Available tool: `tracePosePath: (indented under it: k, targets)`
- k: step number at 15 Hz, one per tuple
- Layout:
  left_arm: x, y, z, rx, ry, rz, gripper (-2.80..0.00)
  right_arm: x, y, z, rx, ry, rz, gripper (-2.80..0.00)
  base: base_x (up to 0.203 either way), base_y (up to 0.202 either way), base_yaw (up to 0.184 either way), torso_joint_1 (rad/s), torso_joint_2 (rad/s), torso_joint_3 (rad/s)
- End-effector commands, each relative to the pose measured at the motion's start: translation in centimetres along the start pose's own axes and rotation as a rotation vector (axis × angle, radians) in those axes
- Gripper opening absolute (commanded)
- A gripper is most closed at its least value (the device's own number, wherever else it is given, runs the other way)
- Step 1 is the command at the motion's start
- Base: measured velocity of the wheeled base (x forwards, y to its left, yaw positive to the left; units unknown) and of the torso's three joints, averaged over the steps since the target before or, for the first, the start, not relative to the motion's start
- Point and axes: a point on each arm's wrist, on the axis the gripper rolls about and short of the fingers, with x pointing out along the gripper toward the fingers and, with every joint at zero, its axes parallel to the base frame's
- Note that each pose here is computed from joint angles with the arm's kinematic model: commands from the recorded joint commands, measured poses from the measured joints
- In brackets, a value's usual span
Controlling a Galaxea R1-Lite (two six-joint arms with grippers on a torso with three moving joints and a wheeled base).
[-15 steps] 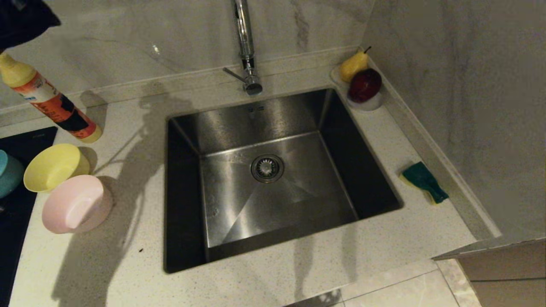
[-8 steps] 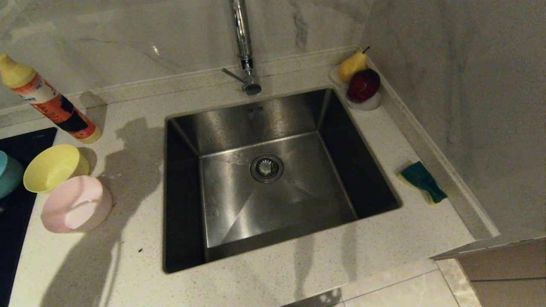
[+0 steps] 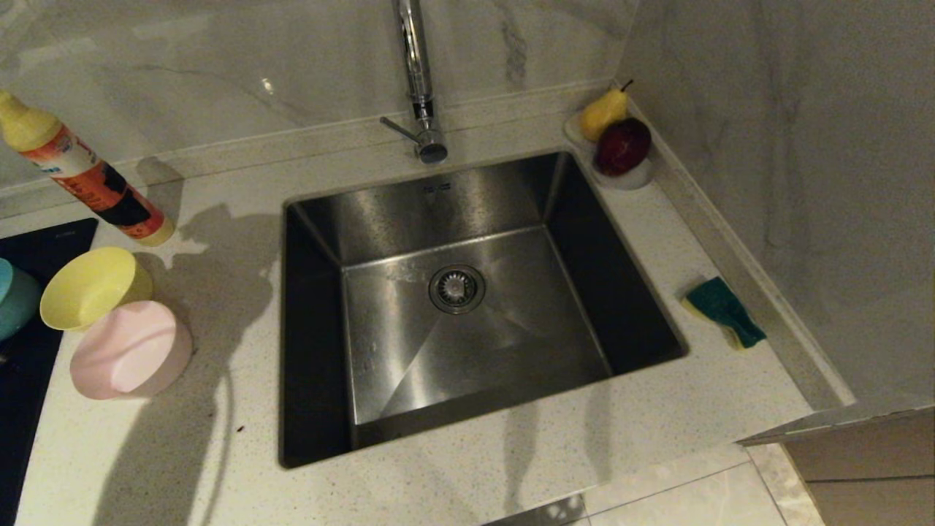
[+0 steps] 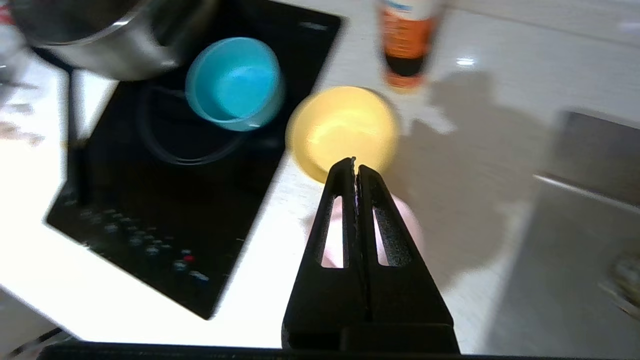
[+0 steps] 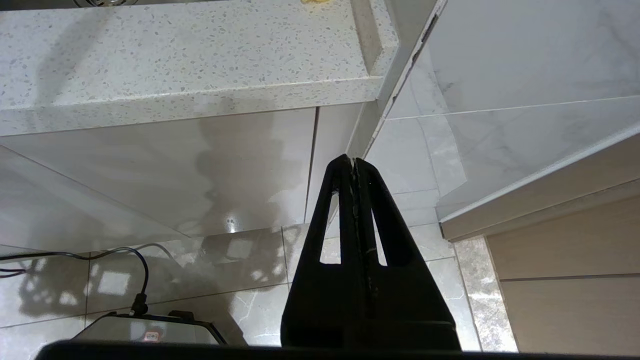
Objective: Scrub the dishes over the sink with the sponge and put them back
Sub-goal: Place the bowl on the bowl
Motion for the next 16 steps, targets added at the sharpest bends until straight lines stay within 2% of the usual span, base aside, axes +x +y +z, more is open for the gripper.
tracePosePath:
  k: [1, 5, 8, 10, 16]
  targets:
    - [2.5, -0.8, -0.3, 0.031, 0.044, 0.069, -2.80, 0.0, 0.0, 0.0, -0.001, 0.000, 0.001, -2.80, 0.000, 0.000, 0.000, 0.000, 0.00, 0.000]
    - [6.8, -1.1, -1.1, 0.087, 0.159, 0.090, -2.80, 0.0, 0.0, 0.0, -0.001, 0.000, 0.001, -2.80, 0.000, 0.000, 0.000, 0.000, 0.00, 0.000]
    - [8.8, -0.9, -0.1, 0.080, 0.173, 0.100, -2.80, 0.0, 0.0, 0.0, -0.001, 0.000, 0.001, -2.80, 0.000, 0.000, 0.000, 0.000, 0.00, 0.000]
    - [10.1, -0.5, 0.3, 0.062, 0.200, 0.045, -2.80, 0.0, 0.0, 0.0, -0.001, 0.000, 0.001, -2.80, 0.000, 0.000, 0.000, 0.000, 0.00, 0.000]
    - [12.9, 3.5, 0.3, -0.033, 0.260, 0.056, -2.80, 0.0, 0.0, 0.0, -0.001, 0.000, 0.001, -2.80, 0.000, 0.000, 0.000, 0.000, 0.00, 0.000]
